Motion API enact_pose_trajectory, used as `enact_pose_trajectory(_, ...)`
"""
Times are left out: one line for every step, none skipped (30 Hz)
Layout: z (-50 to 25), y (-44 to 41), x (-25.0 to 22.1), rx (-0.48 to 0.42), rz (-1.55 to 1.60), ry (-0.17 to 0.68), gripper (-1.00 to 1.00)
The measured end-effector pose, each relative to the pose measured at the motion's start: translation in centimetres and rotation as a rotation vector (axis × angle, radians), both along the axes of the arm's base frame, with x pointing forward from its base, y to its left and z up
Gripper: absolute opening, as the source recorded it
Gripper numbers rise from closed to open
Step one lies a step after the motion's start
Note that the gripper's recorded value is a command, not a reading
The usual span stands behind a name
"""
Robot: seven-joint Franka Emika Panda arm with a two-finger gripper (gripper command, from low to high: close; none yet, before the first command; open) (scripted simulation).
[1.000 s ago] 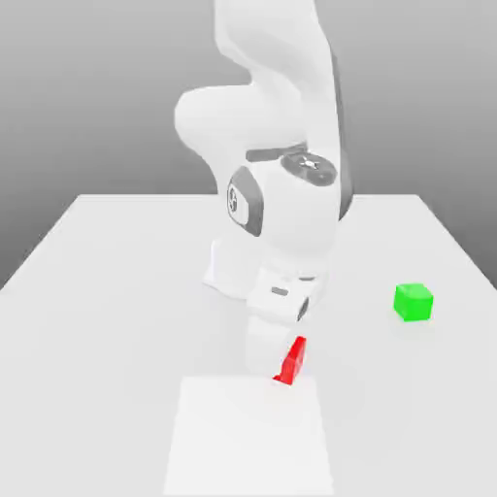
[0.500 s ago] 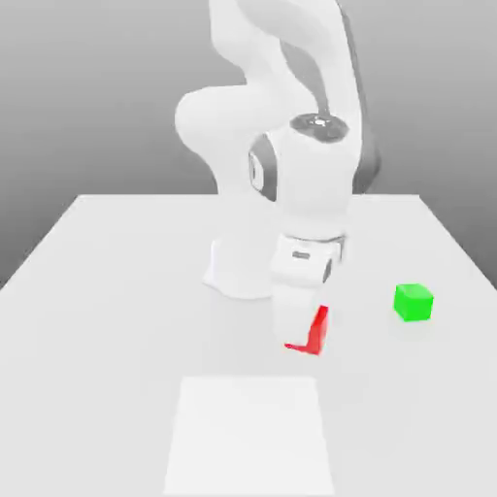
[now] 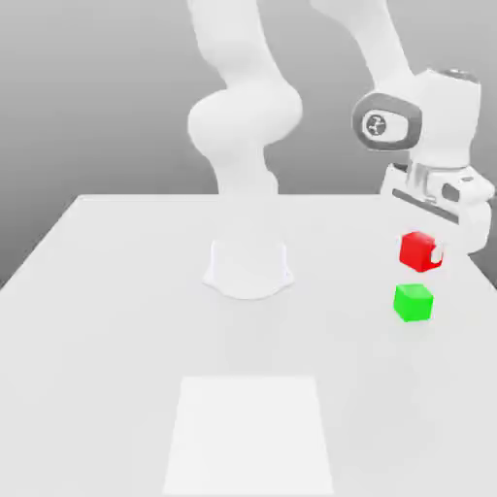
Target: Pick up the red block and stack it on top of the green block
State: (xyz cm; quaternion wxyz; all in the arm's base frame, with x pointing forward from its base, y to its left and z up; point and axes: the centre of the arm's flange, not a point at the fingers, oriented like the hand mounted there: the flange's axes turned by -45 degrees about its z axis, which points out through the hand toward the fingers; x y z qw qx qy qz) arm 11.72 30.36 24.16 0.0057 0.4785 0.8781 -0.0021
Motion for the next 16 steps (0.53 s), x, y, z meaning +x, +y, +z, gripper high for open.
enact_pose_trajectory(-0.3, 0.1, 0.0, -0.004, 0.003, -0.004, -1.0)
enact_pose_trajectory(-0.6, 0.2, 0.0, -0.007, 0.004, -0.008, -1.0)
enact_pose_trajectory(-1.0, 0.2, 0.1, -0.009, 0.004, -0.012, -1.0)
enact_pose_trajectory(-1.4, 0.2, 0.1, -0.011, 0.004, -0.015, -1.0)
enact_pose_trajectory(-1.8, 0.3, 0.2, -0.012, 0.005, -0.017, -1.0)
enact_pose_trajectory(-2.2, 0.3, 0.2, -0.012, 0.005, -0.018, -1.0)
enact_pose_trajectory(-2.7, 0.3, 0.2, -0.012, 0.005, -0.019, -1.0)
enact_pose_trajectory(-3.1, 0.3, 0.2, -0.011, 0.006, -0.018, -1.0)
enact_pose_trajectory(-3.6, 0.3, 0.1, -0.009, 0.007, -0.017, -1.0)
enact_pose_trajectory(-4.1, 0.3, 0.1, -0.007, 0.008, -0.015, -1.0)
enact_pose_trajectory(-4.6, 0.3, 0.0, -0.005, 0.009, -0.012, -1.0)
enact_pose_trajectory(-5.1, 0.2, -0.1, -0.002, 0.01, -0.007, -1.0)
enact_pose_trajectory(-5.6, 0.2, -0.3, 0.001, 0.012, -0.002, -1.0)
enact_pose_trajectory(-6.0, 0.1, -0.5, 0.004, 0.014, 0.003, 1.0)
enact_pose_trajectory(-6.0, 0.1, -0.5, 0.004, 0.015, 0.003, 1.0)
enact_pose_trajectory(-6.0, 0.2, -0.5, 0.004, 0.016, 0.003, 1.0)
